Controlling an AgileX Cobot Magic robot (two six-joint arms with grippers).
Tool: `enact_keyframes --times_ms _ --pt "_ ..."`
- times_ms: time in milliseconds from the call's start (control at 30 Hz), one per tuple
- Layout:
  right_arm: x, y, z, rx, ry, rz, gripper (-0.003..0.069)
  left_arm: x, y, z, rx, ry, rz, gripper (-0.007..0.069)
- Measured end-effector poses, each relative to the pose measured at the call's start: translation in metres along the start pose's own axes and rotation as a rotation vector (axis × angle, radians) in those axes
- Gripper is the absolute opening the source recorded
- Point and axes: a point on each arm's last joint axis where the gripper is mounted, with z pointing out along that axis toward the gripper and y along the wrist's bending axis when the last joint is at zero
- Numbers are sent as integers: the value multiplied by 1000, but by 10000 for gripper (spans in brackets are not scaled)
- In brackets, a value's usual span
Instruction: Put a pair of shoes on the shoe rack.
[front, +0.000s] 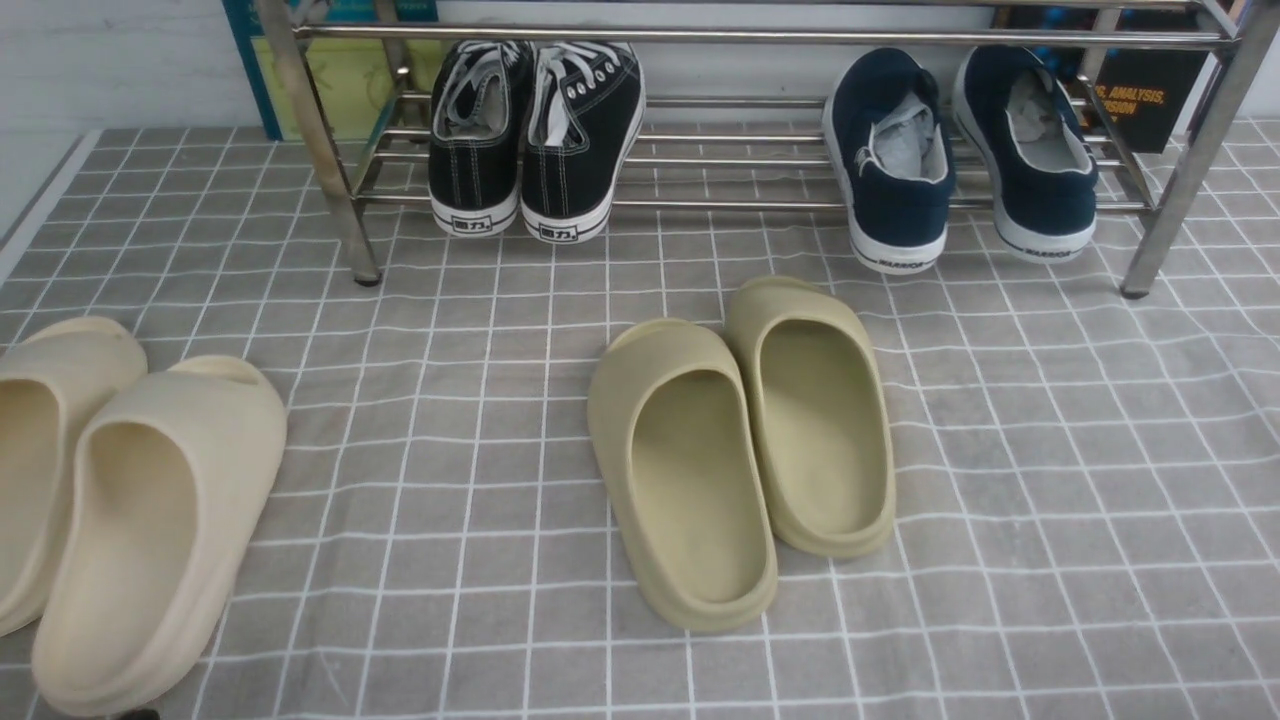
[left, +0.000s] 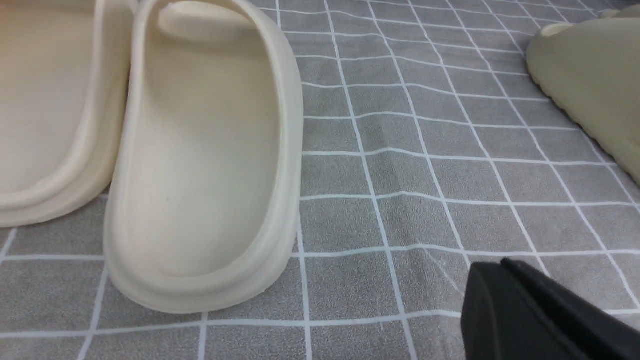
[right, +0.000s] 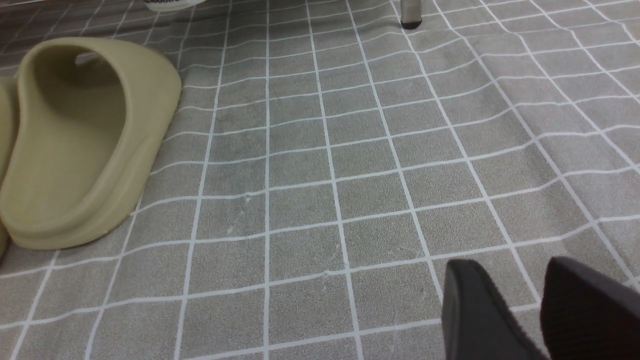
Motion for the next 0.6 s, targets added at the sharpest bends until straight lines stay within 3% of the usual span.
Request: enact_keyframes --times_ms 233,600 --pt "0 0 0 0 0 0 239 -1 4 0 -75 -13 -13 -13" --pt "0 0 0 0 0 0 239 -1 4 0 -76 -13 -19 -13"
